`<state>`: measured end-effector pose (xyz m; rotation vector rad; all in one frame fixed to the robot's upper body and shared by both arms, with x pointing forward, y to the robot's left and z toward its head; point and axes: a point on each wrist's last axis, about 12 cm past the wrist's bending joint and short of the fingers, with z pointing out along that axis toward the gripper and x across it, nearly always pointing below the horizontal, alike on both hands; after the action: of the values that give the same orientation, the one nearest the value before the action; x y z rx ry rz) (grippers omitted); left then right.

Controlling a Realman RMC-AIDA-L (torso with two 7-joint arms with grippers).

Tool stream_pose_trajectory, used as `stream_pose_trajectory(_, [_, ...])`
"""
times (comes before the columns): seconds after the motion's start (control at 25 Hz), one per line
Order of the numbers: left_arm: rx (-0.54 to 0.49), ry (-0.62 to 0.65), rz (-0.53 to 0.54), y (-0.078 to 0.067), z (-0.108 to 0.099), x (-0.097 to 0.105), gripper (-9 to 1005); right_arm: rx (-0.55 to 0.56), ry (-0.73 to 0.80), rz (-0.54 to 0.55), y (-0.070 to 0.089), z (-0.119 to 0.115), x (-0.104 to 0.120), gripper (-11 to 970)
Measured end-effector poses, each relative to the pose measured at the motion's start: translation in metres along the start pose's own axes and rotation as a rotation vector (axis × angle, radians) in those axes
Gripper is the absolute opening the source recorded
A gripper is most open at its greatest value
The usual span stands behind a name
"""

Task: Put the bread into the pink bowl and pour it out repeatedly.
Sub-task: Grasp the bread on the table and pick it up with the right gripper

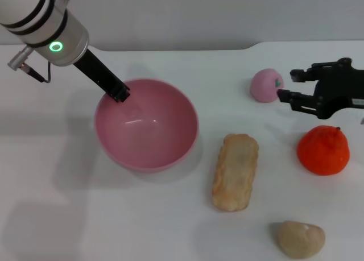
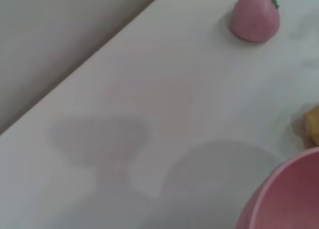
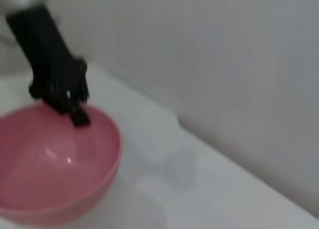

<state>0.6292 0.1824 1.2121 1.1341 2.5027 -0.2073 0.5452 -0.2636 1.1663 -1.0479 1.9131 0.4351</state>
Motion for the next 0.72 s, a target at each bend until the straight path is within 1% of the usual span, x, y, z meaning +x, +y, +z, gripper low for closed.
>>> stream_pose_trajectory(0.08, [0.001, 0.001, 0.000, 0.000, -0.001, 0.000, 60, 0.018, 0.081, -0.049, 0.004, 0.001, -0.022, 470])
stream_pose_trajectory(0.2, [0.002, 0.004, 0.005, -0.001, -0.001, 0.000, 60, 0.031, 0.199, -0.137, 0.013, 0.001, -0.049, 470])
stream_pose_trajectory(0.24, [0.002, 0.005, 0.008, -0.001, -0.001, 0.000, 60, 0.019, 0.254, -0.176, 0.019, 0.002, -0.057, 470])
stream_pose_trajectory(0.36, [0.002, 0.007, 0.013, -0.002, -0.001, -0.001, 60, -0.056, 0.386, -0.270, 0.035, 0.010, -0.072, 469])
stream_pose_trajectory(0.44, [0.004, 0.009, 0.014, -0.002, -0.001, -0.002, 60, -0.107, 0.471, -0.323, 0.046, 0.017, -0.077, 469])
stream_pose_trajectory(0.56, [0.005, 0.010, 0.015, -0.003, -0.001, -0.002, 60, -0.175, 0.577, -0.377, 0.059, 0.030, -0.077, 469])
stream_pose_trajectory(0.72, [0.008, 0.013, 0.015, -0.003, 0.000, -0.001, 60, -0.218, 0.651, -0.399, 0.066, 0.042, -0.071, 470])
